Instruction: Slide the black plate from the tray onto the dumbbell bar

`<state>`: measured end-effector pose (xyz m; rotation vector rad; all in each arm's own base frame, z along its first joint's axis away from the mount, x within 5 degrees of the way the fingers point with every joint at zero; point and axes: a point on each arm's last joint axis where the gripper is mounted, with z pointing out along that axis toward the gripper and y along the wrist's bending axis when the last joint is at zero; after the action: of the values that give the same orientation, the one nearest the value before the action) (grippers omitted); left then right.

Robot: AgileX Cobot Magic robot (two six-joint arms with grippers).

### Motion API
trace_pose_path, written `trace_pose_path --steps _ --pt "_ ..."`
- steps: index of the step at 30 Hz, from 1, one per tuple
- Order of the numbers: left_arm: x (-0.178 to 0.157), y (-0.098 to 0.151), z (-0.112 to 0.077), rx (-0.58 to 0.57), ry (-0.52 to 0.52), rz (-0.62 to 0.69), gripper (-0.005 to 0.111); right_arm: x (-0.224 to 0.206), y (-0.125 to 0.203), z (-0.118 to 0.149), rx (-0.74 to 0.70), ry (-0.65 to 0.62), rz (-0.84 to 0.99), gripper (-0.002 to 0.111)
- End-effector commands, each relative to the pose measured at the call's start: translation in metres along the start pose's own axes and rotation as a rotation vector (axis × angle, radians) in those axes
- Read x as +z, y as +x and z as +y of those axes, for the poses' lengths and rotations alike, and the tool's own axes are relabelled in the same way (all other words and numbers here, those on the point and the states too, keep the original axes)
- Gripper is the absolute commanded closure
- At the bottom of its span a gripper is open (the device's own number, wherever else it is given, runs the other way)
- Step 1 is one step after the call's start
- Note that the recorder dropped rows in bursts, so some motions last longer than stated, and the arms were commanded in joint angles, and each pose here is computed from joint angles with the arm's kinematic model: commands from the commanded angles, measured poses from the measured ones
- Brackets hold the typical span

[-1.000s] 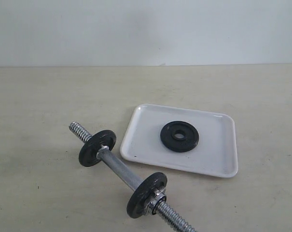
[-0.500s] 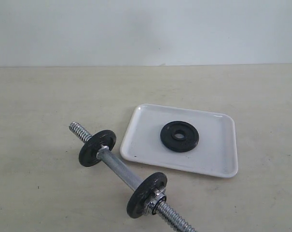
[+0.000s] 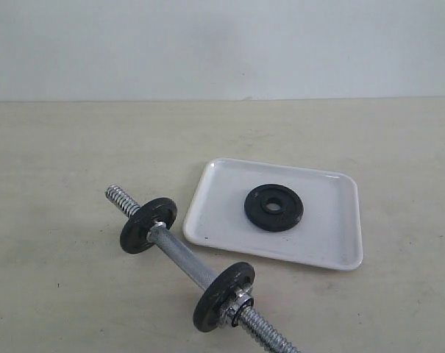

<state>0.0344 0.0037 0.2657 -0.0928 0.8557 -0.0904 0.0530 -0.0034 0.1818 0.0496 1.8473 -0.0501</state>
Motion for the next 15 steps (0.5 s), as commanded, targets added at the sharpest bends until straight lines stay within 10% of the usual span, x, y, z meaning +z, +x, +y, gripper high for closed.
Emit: trace_pose_path --steps 1,9,15 --pt "-0.001 0.000 0.000 -0.078 0.006 -0.008 0.102 0.000 -0.006 0.000 -0.007 0.000 -0.085 0.109" --pt "-0.001 0.000 0.000 -0.236 0.007 -0.010 0.102 -0.009 -0.038 0.000 0.038 -0.008 -0.443 0.109" --pt "-0.001 0.000 0.000 -0.251 0.007 -0.012 0.102 -0.024 -0.060 0.000 0.400 -0.152 -0.730 0.109"
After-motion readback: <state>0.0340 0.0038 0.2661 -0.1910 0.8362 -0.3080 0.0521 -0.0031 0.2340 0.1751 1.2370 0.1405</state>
